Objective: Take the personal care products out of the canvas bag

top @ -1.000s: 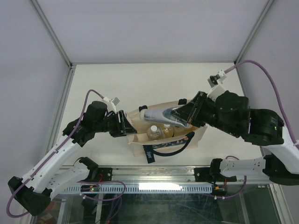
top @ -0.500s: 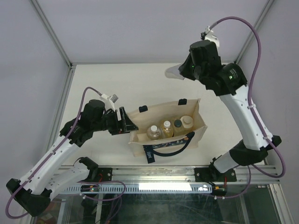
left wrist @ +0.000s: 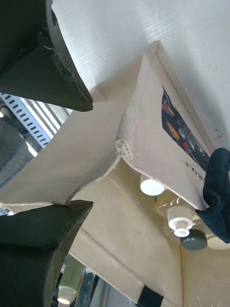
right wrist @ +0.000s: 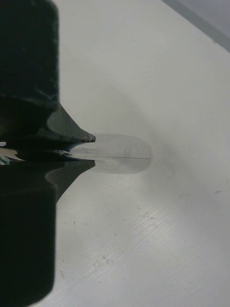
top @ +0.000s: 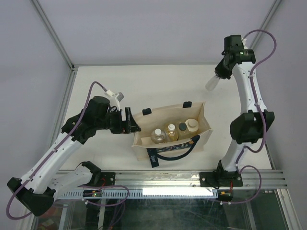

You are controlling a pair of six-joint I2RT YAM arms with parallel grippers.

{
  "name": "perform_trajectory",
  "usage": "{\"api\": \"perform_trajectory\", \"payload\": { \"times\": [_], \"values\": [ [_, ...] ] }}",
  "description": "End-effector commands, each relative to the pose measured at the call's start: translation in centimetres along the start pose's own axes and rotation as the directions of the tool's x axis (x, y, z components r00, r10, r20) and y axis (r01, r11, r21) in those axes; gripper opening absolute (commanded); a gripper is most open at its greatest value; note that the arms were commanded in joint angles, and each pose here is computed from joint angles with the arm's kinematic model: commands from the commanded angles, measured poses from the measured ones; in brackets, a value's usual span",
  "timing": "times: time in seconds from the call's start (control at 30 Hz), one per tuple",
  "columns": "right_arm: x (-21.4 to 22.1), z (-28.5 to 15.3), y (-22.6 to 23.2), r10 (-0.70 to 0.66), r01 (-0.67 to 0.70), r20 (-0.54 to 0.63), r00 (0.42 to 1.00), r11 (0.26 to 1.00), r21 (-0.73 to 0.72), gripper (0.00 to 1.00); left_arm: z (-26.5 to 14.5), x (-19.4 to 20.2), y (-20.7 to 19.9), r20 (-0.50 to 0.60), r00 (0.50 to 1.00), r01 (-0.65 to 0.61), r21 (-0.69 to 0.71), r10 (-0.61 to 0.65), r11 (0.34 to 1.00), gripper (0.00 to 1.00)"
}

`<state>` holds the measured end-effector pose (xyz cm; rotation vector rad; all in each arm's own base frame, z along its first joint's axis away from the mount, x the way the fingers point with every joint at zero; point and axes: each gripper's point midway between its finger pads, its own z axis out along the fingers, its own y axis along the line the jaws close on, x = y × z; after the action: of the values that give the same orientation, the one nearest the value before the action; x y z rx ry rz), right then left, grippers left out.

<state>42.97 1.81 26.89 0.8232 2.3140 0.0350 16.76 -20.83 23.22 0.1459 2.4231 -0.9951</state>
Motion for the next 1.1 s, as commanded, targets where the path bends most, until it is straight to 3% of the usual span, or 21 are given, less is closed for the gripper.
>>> {"api": "perform_trajectory", "payload": {
  "times": [0.0,0.13,0.63,1.07],
  "values": [
    [-1.1,3.1,-0.3,0.041,-0.041,-0.036,0.998,0.999,0.005,0.00,-0.9,-1.6,-0.3,0.057,0.993,-0.102,-0.023,0.103,0.995,0.78],
    [-1.6,6.1,-2.2,0.050,-0.041,-0.076,0.996,0.993,0.113,0.00,-0.9,-2.5,0.1,0.082,0.990,-0.107,-0.060,0.112,0.992,0.77],
    [-3.4,9.4,-6.1,0.130,-0.132,0.028,0.991,0.934,0.332,0.00,-0.4,-4.5,0.6,0.092,0.983,-0.147,-0.135,0.160,0.980,0.76],
    [-3.4,10.7,-6.0,0.154,-0.150,0.011,0.988,0.941,0.303,0.00,-0.2,-4.7,1.2,0.106,0.984,-0.122,-0.166,0.141,0.978,0.75]
  ]
}}
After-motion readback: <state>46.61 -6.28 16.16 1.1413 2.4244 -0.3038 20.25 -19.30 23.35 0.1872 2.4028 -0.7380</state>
